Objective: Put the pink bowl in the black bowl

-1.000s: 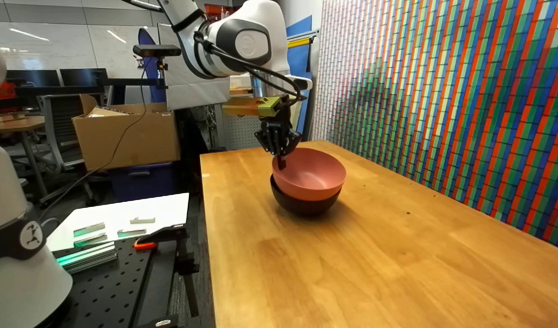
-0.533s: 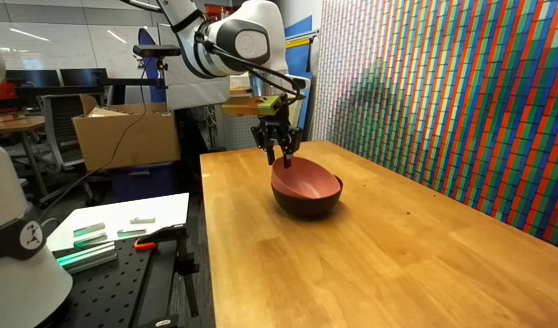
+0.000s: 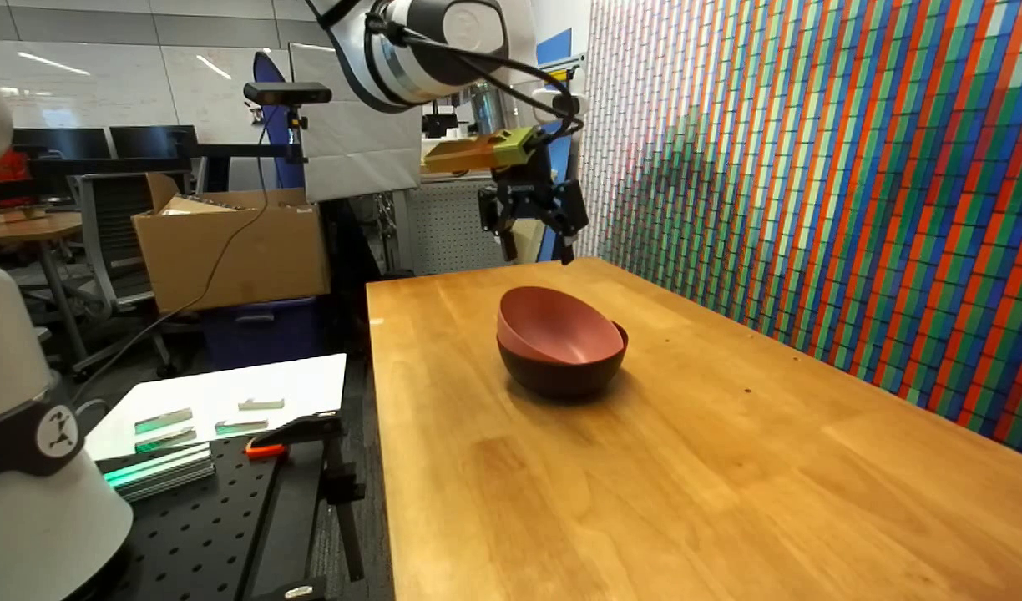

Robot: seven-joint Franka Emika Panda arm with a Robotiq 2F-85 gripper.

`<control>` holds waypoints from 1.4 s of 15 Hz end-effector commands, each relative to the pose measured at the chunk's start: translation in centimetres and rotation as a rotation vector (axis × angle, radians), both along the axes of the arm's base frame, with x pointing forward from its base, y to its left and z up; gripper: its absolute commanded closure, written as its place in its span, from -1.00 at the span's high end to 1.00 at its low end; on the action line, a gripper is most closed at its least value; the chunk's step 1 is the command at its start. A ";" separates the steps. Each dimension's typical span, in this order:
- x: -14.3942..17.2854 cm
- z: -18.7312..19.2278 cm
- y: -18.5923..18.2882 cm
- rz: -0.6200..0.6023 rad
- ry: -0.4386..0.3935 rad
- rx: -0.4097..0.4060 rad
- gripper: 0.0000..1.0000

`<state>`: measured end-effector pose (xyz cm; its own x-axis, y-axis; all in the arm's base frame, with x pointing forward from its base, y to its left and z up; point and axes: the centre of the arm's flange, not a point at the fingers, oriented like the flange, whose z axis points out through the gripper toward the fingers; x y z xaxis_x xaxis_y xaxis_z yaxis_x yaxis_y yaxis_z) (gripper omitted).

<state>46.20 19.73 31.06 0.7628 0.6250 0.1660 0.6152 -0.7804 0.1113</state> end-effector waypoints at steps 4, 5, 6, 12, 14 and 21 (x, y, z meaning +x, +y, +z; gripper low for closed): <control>4.2 6.8 -5.1 -0.144 -0.039 -0.009 1.00; 4.8 7.5 -6.3 -0.178 -0.045 -0.009 1.00; 5.7 8.1 -7.7 -0.222 -0.044 -0.009 1.00; 8.8 12.1 -14.8 -0.484 0.009 0.037 1.00; 9.3 13.2 -15.9 -0.530 0.023 0.056 1.00; 8.9 13.9 -16.4 -0.552 0.039 0.048 1.00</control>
